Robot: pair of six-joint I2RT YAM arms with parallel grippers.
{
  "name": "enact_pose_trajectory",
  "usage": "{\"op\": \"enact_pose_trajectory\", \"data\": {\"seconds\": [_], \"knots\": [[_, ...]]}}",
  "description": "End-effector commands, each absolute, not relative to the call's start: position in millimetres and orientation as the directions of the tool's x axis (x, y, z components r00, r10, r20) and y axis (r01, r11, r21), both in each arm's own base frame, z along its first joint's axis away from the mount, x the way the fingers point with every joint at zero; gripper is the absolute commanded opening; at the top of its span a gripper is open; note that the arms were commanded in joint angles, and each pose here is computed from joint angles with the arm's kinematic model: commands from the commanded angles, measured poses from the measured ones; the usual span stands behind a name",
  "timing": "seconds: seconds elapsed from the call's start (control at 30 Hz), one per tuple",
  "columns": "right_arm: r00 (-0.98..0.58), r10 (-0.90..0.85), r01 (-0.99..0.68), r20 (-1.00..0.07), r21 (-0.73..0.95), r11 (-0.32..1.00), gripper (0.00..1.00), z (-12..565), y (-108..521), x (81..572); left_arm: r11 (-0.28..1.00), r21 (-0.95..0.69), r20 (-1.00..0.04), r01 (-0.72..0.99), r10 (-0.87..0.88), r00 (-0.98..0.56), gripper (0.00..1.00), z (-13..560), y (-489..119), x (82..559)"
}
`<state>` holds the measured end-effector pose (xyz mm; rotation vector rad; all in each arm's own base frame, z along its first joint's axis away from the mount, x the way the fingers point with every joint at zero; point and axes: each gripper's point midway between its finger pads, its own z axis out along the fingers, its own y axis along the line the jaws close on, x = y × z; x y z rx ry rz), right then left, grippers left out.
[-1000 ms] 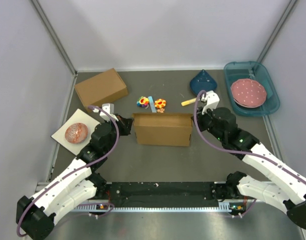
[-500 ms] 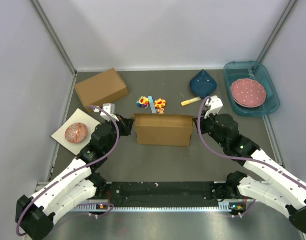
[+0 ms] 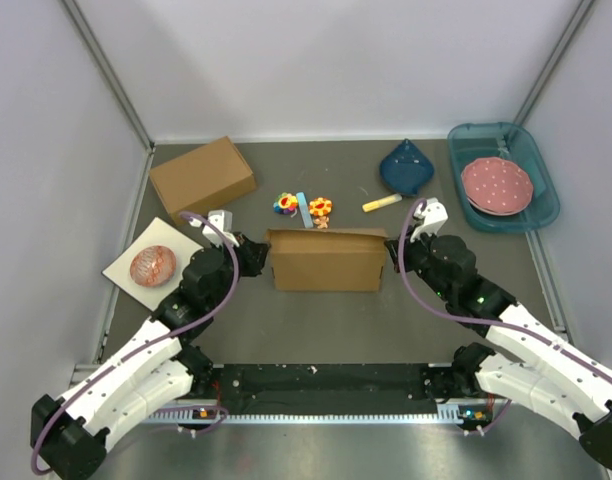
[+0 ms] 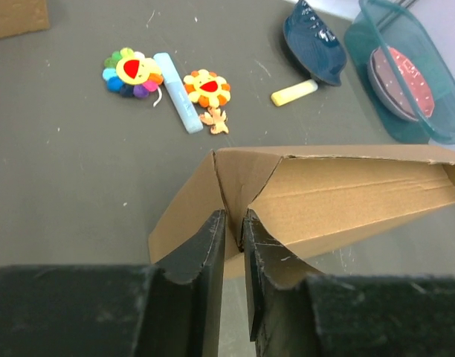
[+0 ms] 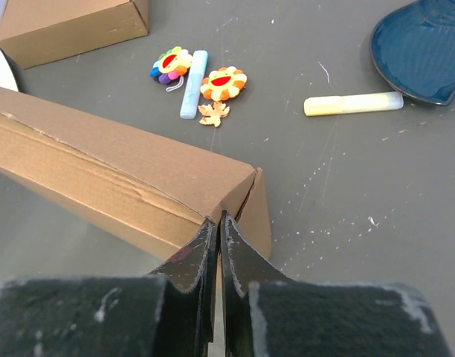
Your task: Fold the paper box
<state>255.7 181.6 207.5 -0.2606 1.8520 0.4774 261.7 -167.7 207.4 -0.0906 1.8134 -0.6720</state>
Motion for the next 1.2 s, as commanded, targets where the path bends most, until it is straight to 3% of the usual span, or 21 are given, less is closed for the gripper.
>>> {"op": "enact_pose_trajectory", "data": {"seconds": [0.0,0.4,0.67,0.97,1.13,1.17], "knots": [[-0.478,-0.044,-0.384,-0.877,0.163,0.909,0.0,153.4,172.6,237.4,0.858,-0.434,-0.873,0.273,-0.326,-0.364,0.23,211.5,-161.6,255.1],[-0.464,-0.026,-0.391,-0.885,0.179,0.903,0.0,167.1,176.3,239.7,0.838,-0.426,-0.903,0.34,-0.373,-0.212,0.39,267.9,-154.4,252.4],[-0.469,-0.025,-0.394,-0.883,0.184,0.9,0.0,166.2,177.9,238.9,0.847,-0.4,-0.913,0.349,-0.338,-0.226,0.38,267.2,-164.0,263.6],[-0.469,-0.022,-0.396,-0.883,0.188,0.899,0.0,167.3,178.5,238.7,0.841,-0.389,-0.918,0.375,-0.318,-0.237,0.21,263.6,-175.7,271.9],[-0.468,-0.025,-0.4,-0.883,0.186,0.897,0.0,167.3,178.8,238.4,0.847,-0.374,-0.925,0.378,-0.309,-0.224,0.0,263.8,-173.7,271.6],[-0.467,-0.025,-0.399,-0.884,0.185,0.898,0.0,167.7,178.3,238.7,0.847,-0.373,-0.925,0.379,-0.308,-0.222,0.0,263.6,-173.2,271.0]]}}
